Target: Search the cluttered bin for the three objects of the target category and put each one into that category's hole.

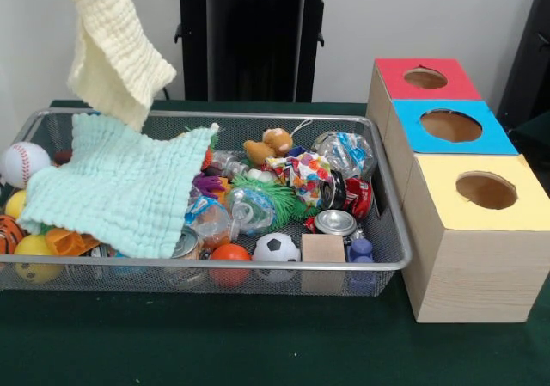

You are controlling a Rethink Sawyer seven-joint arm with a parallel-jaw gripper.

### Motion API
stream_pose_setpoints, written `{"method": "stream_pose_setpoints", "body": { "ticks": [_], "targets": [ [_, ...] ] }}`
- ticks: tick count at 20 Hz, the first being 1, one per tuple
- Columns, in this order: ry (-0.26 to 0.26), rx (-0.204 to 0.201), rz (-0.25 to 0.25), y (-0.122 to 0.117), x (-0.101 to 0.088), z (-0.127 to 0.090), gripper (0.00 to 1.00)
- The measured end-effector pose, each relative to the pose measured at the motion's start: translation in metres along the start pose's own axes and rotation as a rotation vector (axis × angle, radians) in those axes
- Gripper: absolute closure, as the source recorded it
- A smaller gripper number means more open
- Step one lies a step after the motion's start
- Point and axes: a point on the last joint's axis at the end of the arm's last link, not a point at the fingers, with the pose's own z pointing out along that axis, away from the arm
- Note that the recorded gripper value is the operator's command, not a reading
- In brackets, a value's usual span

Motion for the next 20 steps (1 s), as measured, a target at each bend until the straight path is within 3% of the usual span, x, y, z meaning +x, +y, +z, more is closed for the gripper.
{"method": "stream_pose_setpoints", "body": {
  "ticks": [7, 8, 13, 20],
  "targets": [
    [0.0, -0.011, -0.042, -0.01, -0.001, 0.005, 1.0],
    [-0.003, -0.014, -0.048, -0.011, -0.002, 0.006, 0.0],
    [-0.02, -0.026, -0.074, -0.01, -0.007, 0.005, 0.0],
    [-0.038, -0.012, -0.134, 0.012, -0.014, -0.002, 0.0]
  ]
}}
